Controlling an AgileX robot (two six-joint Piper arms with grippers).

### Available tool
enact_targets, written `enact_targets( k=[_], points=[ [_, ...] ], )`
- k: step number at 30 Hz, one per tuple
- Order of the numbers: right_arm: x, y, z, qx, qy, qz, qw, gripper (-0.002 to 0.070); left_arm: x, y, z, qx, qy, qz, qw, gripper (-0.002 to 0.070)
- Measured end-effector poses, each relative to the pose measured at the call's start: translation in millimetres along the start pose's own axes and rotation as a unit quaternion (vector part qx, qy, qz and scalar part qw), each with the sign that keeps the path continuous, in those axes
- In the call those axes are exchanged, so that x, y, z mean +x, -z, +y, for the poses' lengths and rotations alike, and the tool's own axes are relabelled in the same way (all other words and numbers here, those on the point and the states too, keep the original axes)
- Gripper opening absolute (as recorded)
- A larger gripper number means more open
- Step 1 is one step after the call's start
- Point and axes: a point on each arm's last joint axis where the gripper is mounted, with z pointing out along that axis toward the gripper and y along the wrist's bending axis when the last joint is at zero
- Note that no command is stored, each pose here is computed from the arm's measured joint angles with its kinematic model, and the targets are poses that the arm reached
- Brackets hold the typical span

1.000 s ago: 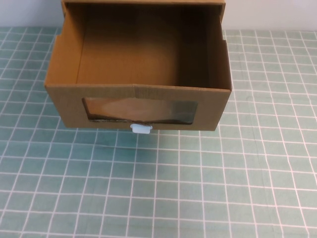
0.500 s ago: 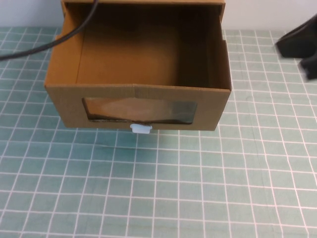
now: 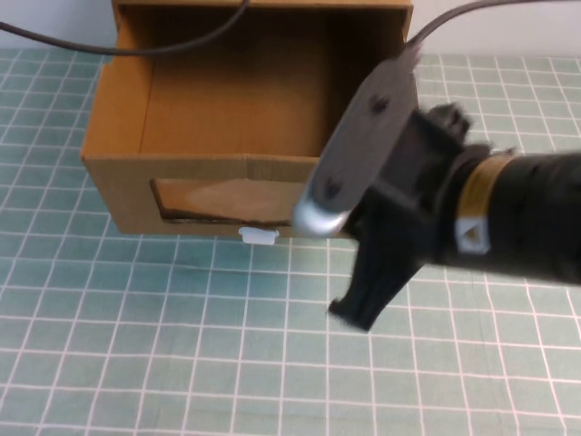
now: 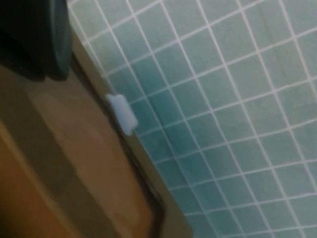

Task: Close the shoe box
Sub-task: Press the shoe box with left arm, then close the shoe box with your right arm

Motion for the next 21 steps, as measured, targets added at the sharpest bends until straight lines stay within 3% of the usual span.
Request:
enact_targets(
  k=[6,14,21],
  points=[
    [-3.6,-39.4,29.5,-0.026,0.050,0.004,0.998,-0.0014,4.0,-18.1,7.3,0.021,0.012,0.005,1.000,-0.0005],
    [-1.6,-93.0,44.4,0.069,0.149,0.028,0.986,-0.0014,4.1,-19.7,7.7,0.024,0.015,0.005,1.000,-0.0005],
    [-5.0,-105.2,57.4,0.060,0.148,0.003,0.987,-0.0014,4.3,-20.6,7.9,0.026,0.016,0.004,1.000,-0.0005]
  ],
)
